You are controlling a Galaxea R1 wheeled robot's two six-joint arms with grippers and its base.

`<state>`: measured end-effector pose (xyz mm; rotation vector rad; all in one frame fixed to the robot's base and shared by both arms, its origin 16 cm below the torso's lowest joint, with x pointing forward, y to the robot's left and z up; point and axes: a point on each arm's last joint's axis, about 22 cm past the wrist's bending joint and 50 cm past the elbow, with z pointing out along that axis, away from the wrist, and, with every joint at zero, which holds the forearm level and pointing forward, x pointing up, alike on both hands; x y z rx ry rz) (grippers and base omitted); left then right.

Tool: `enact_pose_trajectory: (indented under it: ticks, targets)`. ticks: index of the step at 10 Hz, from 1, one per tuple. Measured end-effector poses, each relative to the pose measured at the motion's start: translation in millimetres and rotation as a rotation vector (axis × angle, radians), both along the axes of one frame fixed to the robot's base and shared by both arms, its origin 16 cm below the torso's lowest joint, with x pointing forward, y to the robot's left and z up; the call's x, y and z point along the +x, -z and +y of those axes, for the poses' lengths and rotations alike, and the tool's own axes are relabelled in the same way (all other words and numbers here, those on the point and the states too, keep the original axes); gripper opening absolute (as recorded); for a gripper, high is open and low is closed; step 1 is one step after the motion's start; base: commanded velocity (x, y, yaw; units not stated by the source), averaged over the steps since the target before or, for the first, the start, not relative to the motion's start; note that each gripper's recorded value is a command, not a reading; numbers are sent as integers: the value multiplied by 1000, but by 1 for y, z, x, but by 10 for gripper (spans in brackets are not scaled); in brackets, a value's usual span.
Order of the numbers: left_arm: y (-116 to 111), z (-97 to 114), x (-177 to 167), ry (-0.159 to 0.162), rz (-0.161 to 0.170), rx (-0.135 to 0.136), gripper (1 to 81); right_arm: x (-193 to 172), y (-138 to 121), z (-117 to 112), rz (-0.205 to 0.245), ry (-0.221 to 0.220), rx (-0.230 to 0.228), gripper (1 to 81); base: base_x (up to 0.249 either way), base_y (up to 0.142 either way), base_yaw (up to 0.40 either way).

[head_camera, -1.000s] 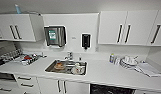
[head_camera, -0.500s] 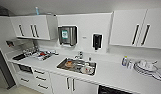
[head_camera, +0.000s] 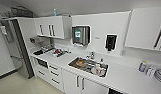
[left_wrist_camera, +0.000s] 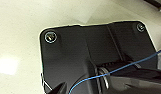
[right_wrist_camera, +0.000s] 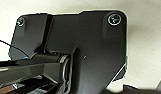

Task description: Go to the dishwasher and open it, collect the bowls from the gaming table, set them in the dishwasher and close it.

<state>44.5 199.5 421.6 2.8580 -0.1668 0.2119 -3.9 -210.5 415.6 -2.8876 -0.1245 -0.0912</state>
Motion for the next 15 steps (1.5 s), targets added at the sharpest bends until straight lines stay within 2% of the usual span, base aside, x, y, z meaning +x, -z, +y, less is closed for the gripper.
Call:
enact_pose_trajectory:
  ticks: [10, 12, 14, 15]
  targets:
    - [0, 1, 1, 4, -4, 1, 811, 0, 0, -3, -2, -14, -1, 811, 0, 0, 366]
    - [-1, 5, 2, 15, -10, -3, 811, -2, -2, -4, -2, -19, 21, 811, 0, 0, 366]
    - [-4, 11, 6, 16, -18, -21, 811, -6, -9, 3, 3, -26, 75, 811, 0, 0, 366]
    - [-5, 16, 1, 15, -16, -25, 811, -3, -12, 0, -4, -26, 87, 811, 0, 0, 366]
